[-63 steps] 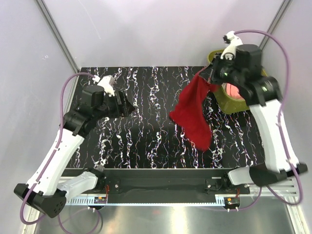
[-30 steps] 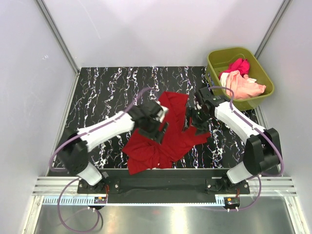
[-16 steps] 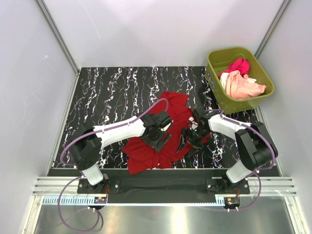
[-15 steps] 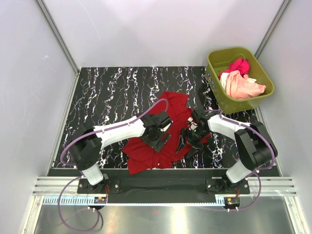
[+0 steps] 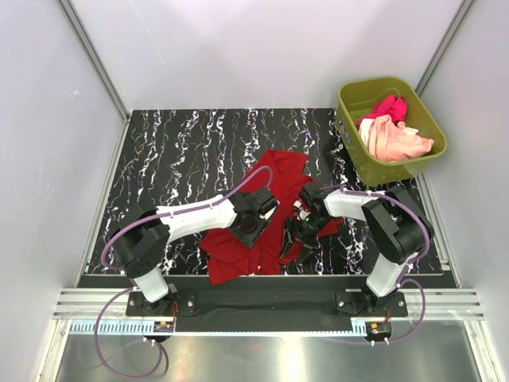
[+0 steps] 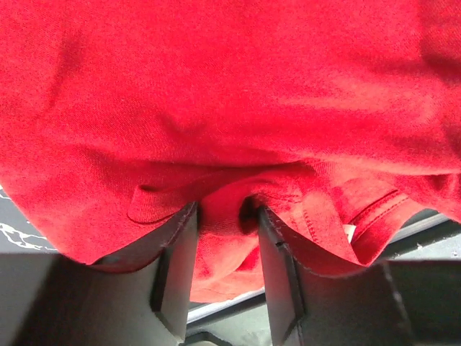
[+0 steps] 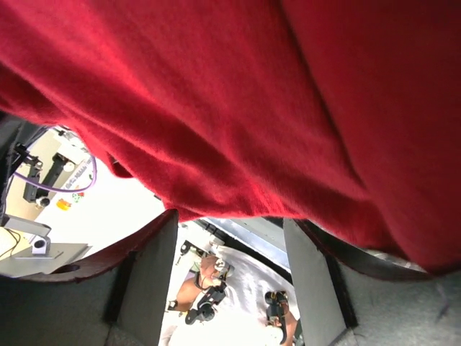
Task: Fold and stack the t-shirts
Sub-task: Flatten the tshirt out
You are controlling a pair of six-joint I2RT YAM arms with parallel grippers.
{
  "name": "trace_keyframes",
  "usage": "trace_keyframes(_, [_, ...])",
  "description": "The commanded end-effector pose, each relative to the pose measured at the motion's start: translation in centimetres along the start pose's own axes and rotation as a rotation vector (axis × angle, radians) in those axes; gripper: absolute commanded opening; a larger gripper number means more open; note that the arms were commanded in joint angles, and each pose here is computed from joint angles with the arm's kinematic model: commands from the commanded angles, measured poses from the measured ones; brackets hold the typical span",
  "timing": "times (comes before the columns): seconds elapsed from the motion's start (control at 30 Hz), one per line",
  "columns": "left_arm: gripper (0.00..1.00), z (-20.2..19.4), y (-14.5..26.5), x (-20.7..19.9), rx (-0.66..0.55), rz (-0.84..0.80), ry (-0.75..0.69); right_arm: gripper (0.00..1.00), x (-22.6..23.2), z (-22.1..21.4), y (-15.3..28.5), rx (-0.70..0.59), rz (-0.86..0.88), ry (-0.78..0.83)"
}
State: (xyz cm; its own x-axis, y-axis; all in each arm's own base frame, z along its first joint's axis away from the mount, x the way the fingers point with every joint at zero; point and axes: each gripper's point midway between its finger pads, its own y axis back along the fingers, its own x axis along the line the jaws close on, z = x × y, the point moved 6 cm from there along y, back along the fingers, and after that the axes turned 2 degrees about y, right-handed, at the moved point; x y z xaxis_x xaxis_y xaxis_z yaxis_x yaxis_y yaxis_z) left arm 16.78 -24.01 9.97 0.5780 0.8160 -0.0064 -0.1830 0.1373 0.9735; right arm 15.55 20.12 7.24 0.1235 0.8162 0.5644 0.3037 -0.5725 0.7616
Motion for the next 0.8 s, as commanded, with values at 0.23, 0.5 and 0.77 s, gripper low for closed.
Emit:
trace_keyframes(0.23, [0.26,1.3,2.7,0.4,-0.158,0.007,0.036,0.48,2.7,1.3,-0.5,-0.012,0.013,0.089])
trace_keyframes(0.5, [0.15,1.4,7.1,1.7,-0.306,0.048,0.073,0.0,5.3,3.8,2.5,-0.219,-0.059,0.152])
trace_keyframes(0.77, [0.07,2.1,13.1,2.9,-0.476,0.068,0.096,0.0,9.5,5.4,15.3,-0.662,-0.095,0.185])
